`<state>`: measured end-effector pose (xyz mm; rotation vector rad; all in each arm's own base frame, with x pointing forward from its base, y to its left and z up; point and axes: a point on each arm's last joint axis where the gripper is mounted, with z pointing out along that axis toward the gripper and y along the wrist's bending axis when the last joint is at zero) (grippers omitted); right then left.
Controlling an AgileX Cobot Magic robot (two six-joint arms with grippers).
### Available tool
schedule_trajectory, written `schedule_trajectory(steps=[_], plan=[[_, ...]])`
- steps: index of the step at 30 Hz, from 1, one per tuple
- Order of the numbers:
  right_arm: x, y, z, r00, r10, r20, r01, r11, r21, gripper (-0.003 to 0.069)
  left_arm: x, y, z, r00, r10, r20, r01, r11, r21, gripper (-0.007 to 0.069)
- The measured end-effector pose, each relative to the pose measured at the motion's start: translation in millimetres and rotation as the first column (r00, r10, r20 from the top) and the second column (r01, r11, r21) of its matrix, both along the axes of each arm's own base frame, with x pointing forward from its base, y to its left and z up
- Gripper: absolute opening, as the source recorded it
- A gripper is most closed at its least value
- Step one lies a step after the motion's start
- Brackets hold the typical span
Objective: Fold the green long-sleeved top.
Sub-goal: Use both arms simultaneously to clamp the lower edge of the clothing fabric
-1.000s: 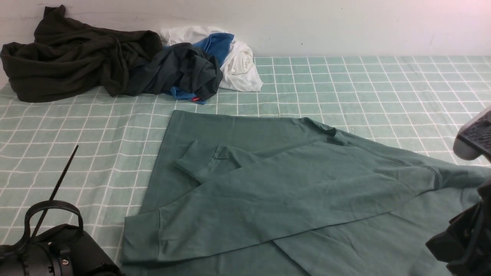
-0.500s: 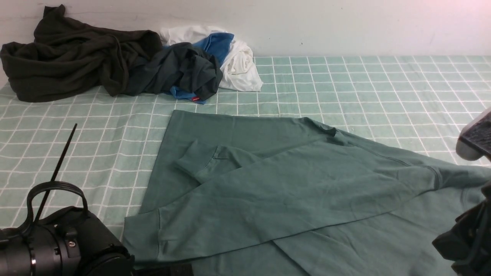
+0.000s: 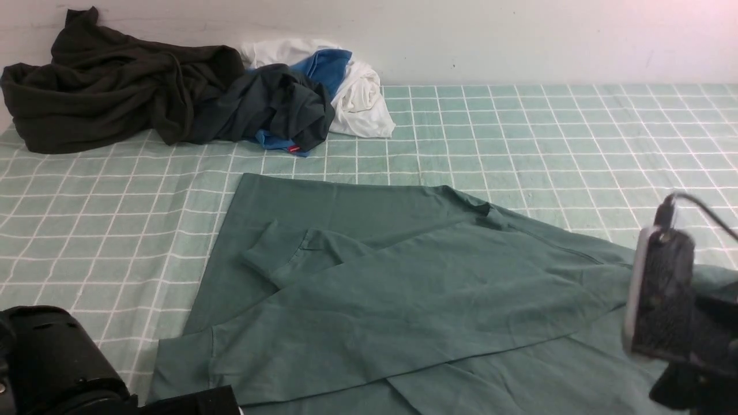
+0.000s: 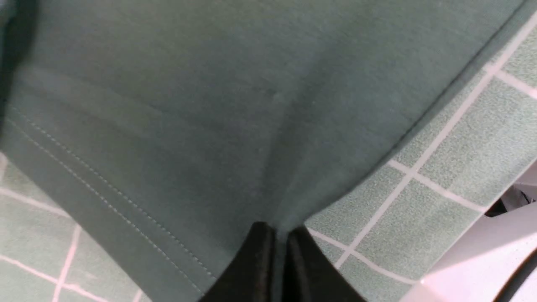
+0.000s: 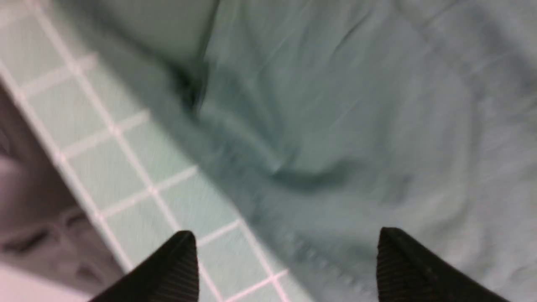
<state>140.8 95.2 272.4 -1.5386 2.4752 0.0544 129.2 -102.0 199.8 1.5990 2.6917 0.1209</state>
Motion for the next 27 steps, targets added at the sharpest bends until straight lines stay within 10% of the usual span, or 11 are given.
schedule_trajectory(steps=[19, 27], plan=[[22, 2, -121, 0.978, 0.188, -0.086, -0.202, 0.957, -0.206, 0.0541, 2, -2, 0, 1.0, 0.0, 0.031, 0.001, 1.0, -0.029, 0.0006], [29, 2, -114, 0.98, 0.194, -0.035, -0.197, 0.953, -0.229, 0.0288, 3, -2, 0, 0.999, -0.004, 0.036, 0.005, 1.0, -0.027, 0.0006]])
